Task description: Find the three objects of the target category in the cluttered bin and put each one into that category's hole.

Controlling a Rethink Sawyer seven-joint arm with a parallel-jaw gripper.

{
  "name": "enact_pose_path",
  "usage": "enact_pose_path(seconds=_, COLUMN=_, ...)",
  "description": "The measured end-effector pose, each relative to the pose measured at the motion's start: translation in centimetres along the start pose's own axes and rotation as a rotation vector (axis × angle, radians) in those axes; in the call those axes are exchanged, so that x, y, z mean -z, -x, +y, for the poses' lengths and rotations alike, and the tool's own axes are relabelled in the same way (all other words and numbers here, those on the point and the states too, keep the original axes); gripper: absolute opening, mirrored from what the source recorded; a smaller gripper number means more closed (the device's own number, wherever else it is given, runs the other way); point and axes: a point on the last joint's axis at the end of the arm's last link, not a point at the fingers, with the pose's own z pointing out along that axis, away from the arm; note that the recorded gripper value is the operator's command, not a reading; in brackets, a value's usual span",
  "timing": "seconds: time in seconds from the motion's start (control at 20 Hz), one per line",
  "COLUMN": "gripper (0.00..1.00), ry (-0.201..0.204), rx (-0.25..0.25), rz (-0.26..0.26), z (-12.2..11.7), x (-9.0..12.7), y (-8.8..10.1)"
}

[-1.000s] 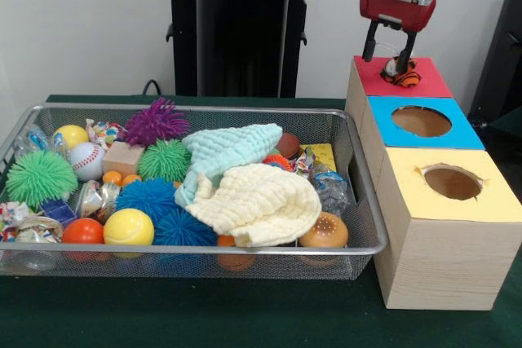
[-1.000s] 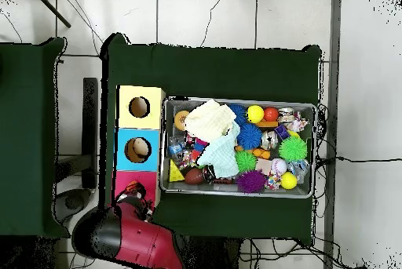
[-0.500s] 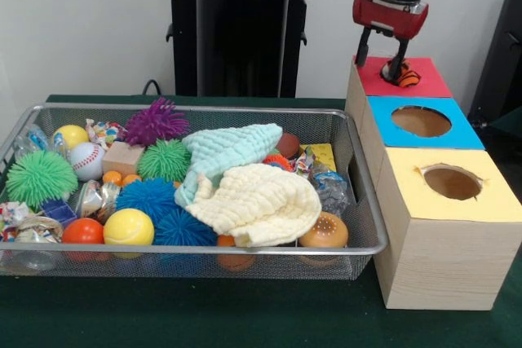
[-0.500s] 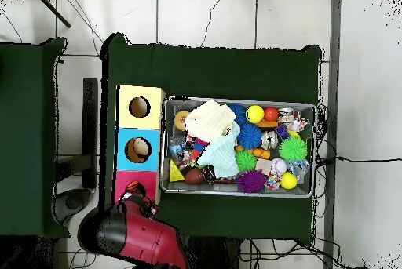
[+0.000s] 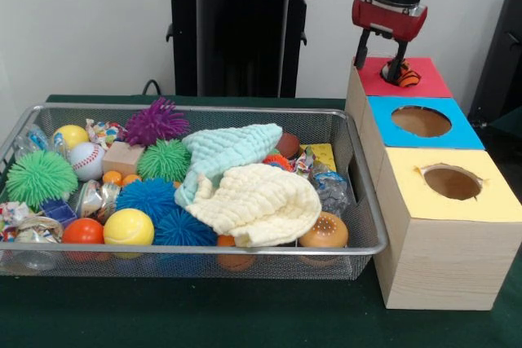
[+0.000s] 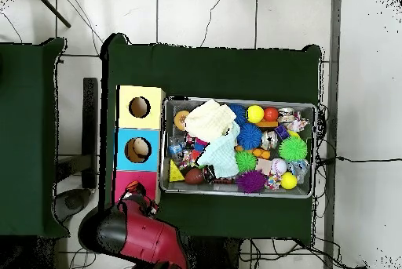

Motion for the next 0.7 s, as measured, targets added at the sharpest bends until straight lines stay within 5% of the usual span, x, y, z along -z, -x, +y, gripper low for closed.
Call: enact_pose_path(seconds=0.7, gripper=1.0, ry=-0.01, rx=0.008, rz=-0.009, z=0.1, x=-0.2, y=0.02)
